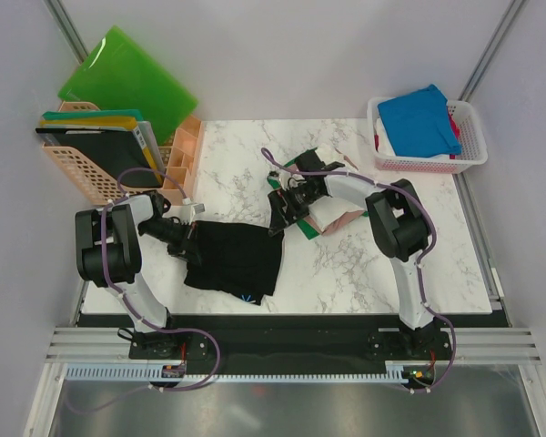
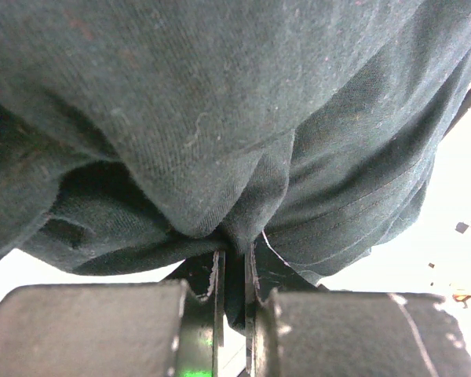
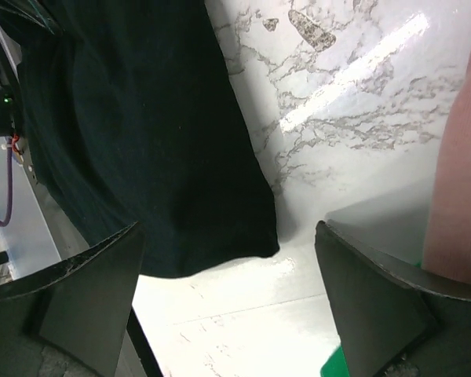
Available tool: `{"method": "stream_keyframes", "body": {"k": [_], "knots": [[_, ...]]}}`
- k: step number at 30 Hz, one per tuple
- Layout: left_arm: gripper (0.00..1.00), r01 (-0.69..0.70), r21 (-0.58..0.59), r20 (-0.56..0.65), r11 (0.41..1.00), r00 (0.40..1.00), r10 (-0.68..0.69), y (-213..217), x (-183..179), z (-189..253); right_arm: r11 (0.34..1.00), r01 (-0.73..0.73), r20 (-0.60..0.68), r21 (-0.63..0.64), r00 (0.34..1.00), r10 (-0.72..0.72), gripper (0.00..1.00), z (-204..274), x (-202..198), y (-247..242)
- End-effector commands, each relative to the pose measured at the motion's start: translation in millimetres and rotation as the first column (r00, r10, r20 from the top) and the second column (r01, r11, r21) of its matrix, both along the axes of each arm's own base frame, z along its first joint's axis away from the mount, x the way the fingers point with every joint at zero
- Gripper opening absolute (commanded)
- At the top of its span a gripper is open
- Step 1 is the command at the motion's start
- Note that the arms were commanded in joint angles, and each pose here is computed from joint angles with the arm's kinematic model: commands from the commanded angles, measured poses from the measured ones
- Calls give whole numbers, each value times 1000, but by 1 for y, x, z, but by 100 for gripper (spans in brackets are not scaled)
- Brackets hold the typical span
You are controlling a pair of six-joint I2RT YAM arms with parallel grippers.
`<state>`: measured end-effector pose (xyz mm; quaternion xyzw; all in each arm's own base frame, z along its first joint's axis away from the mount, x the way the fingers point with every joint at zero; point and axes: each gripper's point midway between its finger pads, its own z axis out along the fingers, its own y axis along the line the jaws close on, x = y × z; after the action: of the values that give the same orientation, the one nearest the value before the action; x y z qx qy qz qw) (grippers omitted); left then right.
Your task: Fold and stack the t-shirts
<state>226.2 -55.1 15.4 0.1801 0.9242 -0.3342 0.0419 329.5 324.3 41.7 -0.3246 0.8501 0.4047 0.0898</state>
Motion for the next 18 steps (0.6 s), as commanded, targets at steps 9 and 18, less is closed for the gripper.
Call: {"method": "stream_keyframes", "body": {"k": [9,18], "knots": [[2,47,36,37,998,998,-48,8,8,-20,993,-119,-187,-1,975,117,98,-31,-69,23],[2,51,46,38,998,998,-53,9,3,-19,971,-237,-258,34,937,237,97,-27,-114,45]]}}
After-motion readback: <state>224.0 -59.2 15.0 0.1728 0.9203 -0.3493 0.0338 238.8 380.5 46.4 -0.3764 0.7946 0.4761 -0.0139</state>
